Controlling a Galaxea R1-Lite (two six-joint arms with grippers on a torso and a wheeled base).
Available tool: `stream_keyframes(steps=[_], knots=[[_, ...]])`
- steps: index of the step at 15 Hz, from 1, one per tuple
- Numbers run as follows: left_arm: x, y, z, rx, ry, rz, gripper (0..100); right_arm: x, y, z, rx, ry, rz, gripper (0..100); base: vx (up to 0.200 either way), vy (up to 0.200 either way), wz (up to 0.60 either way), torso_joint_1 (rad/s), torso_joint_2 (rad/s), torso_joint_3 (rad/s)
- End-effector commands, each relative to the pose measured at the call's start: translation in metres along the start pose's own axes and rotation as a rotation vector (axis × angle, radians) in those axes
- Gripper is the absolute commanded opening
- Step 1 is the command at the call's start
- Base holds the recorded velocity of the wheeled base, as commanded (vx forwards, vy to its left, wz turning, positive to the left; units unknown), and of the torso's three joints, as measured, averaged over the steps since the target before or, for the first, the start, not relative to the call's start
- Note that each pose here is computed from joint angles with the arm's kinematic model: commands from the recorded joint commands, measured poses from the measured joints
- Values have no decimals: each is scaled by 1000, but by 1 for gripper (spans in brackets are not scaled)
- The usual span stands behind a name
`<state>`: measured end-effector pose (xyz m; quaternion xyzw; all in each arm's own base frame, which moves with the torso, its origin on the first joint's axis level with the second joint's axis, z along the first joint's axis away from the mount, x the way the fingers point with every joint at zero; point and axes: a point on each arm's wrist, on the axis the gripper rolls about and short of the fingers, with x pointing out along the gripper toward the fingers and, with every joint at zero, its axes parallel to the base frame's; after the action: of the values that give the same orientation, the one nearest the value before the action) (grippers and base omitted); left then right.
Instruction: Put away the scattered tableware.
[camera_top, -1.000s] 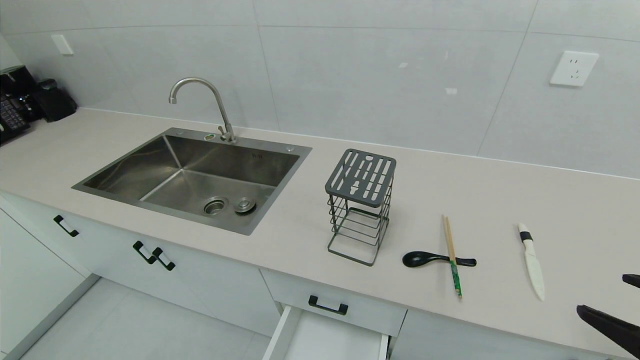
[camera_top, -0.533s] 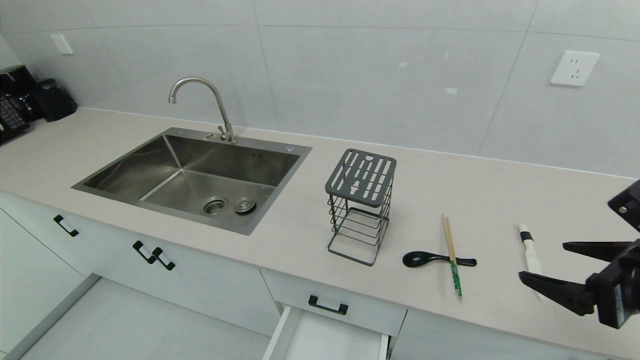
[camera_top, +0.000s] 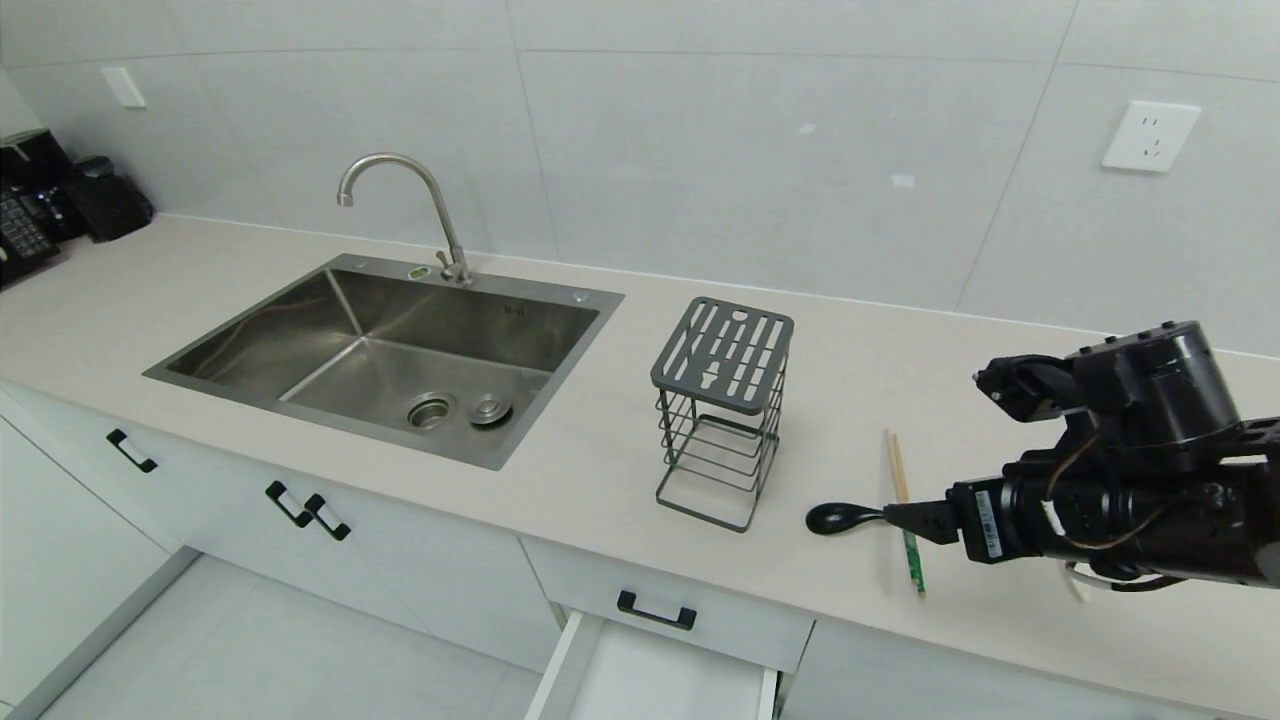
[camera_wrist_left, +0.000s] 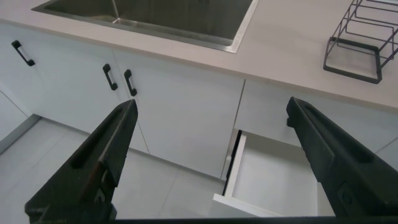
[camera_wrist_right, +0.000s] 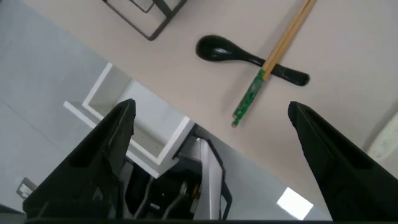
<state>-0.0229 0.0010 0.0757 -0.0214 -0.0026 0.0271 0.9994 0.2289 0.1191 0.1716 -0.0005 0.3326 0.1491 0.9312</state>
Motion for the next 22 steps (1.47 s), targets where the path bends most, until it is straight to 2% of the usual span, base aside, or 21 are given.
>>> stream_keyframes(steps=[1, 5, 10, 16, 18, 22], knots=[[0, 0, 0, 0, 1, 1, 100, 28, -2, -9, 22, 88, -29, 100, 0, 0, 0, 0, 0, 0], [0, 0, 0, 0, 1, 1, 100, 39, -2, -10, 87, 104, -69, 100, 0, 0, 0, 0, 0, 0], [0, 0, 0, 0, 1, 1, 100, 72, -8, -24, 105, 194, -111, 100, 0, 0, 0, 0, 0, 0], [0, 0, 0, 0, 1, 1, 100, 107, -6, -30, 97, 196, -110, 100, 0, 0, 0, 0, 0, 0], [0, 0, 0, 0, 1, 1, 100, 117, -13, -26, 111, 193, -129, 100, 0, 0, 0, 0, 0, 0], [0, 0, 0, 0, 1, 1, 100, 135, -25, -36, 129, 244, -162, 100, 0, 0, 0, 0, 0, 0]])
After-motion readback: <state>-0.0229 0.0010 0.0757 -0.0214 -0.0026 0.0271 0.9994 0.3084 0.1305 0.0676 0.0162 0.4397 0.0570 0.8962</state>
